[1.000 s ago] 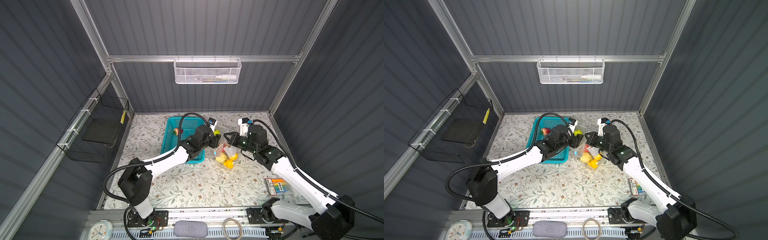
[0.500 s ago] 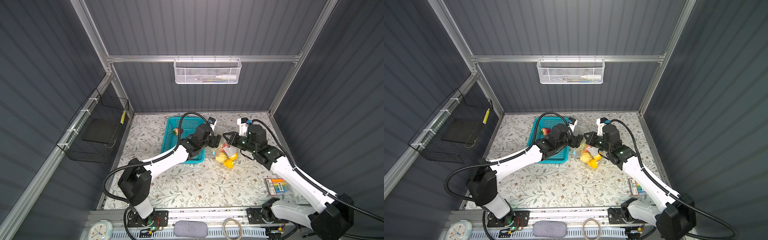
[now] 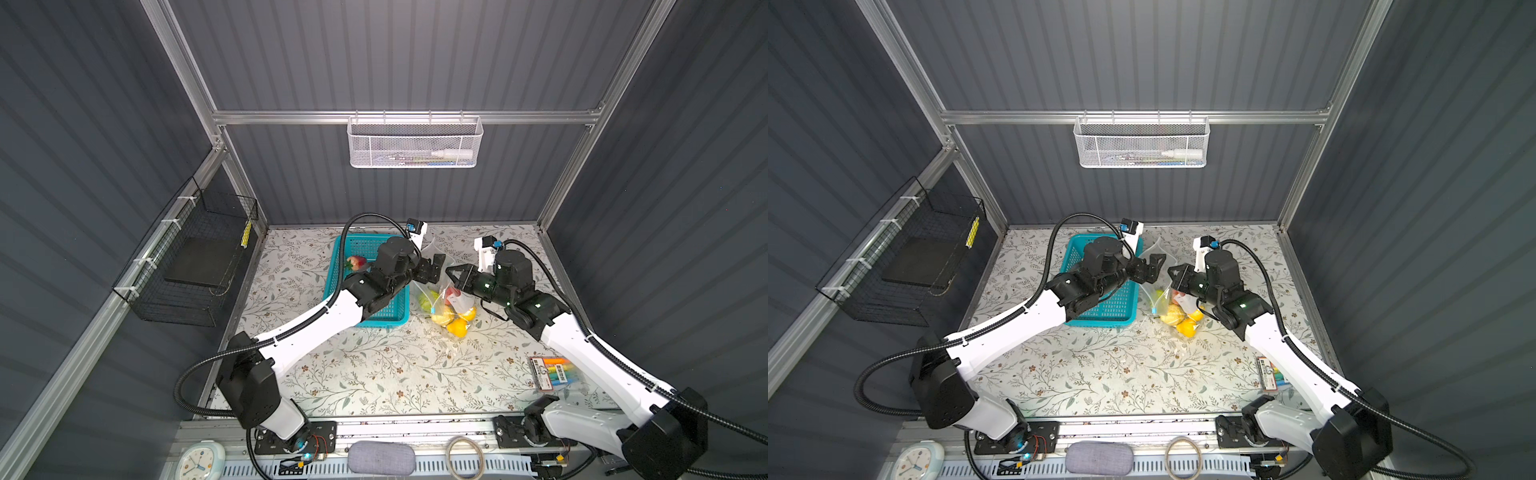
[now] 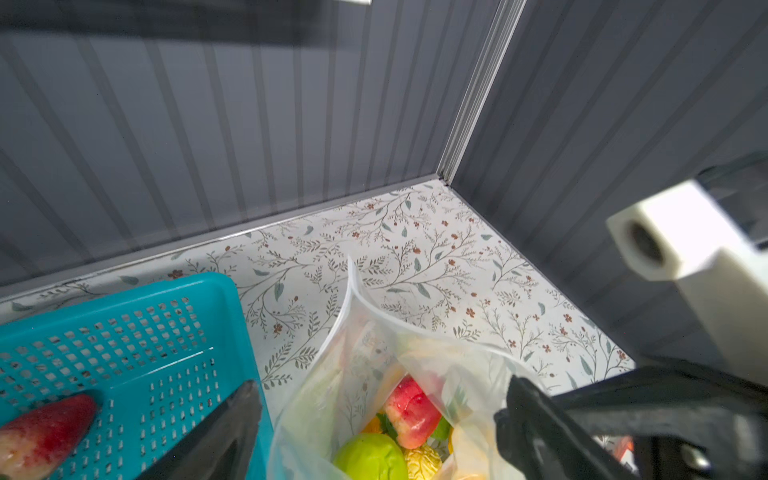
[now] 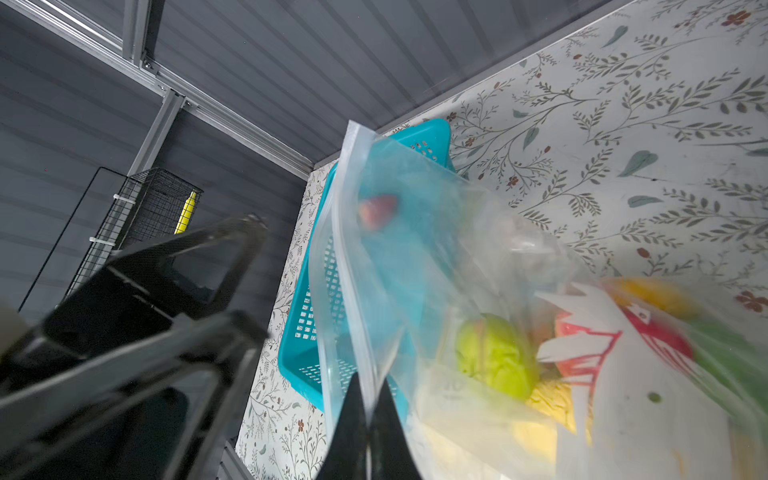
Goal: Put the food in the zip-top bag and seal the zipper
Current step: 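Carry the green chayote with the left gripper to the bag mouth, then open the left gripper to drop the chayote into the bag, then move the left gripper back into the basket above the red pepper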
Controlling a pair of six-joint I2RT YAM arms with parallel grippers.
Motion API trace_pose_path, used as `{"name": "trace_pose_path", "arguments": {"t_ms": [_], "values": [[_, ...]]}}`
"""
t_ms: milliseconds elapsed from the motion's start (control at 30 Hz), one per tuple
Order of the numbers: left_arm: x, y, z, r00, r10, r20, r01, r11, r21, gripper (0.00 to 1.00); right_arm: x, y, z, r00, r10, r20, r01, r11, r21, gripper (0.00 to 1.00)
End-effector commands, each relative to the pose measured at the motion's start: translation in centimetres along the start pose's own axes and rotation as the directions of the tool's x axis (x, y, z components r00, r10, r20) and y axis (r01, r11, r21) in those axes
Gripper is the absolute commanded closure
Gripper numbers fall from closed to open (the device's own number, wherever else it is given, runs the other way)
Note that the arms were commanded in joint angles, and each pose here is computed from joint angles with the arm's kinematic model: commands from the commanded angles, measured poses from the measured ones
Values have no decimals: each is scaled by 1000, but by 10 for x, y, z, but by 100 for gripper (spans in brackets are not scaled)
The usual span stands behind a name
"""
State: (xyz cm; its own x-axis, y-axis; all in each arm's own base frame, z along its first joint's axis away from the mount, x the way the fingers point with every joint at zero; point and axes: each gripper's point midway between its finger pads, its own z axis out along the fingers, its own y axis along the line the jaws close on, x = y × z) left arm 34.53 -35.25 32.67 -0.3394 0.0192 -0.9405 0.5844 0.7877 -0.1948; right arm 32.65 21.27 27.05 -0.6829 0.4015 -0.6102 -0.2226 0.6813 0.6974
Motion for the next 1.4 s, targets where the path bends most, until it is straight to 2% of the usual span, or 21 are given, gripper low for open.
{"name": "trace_pose_path", "arguments": {"t_ms": [0, 167, 267, 433, 467, 700, 900, 1100, 1367], "values": [[-25, 14, -14, 998, 15, 62, -11, 998, -65, 3, -2, 1, -6, 1000, -8, 18, 8, 1000, -6, 100], [-30, 61, -19, 998, 18, 58, -9, 986, -164, 1, 0, -2, -6, 1000, -7, 16, 7, 1000, 3, 100], [-28, 100, -17, 999, -13, 42, 20, 985, -173, 0, 0, -3, -6, 1000, -8, 14, 8, 1000, 7, 100], [-12, 148, -4, 997, -11, -74, 0, 990, -142, 0, 0, -4, -6, 1000, -13, 12, 13, 1000, 18, 100], [-21, 156, -3, 997, -16, -72, 7, 992, -125, 0, 0, -4, -6, 1000, -15, 13, 15, 1000, 20, 100], [15, 212, 26, 976, 0, -217, -16, 997, -70, 0, -3, -3, -10, 999, -36, 8, 36, 999, 38, 100], [63, 243, 59, 929, -2, -370, 6, 1000, 9, 0, -2, -5, -10, 999, -43, 2, 42, 998, 48, 100], [102, 275, 81, 873, 37, -487, -71, 996, -52, 0, -2, -3, -15, 999, -26, 23, 25, 999, 29, 100], [150, 302, 97, 808, 18, -589, -102, 989, -111, 0, -2, -4, -18, 999, -25, 31, 24, 999, 35, 100]]}}
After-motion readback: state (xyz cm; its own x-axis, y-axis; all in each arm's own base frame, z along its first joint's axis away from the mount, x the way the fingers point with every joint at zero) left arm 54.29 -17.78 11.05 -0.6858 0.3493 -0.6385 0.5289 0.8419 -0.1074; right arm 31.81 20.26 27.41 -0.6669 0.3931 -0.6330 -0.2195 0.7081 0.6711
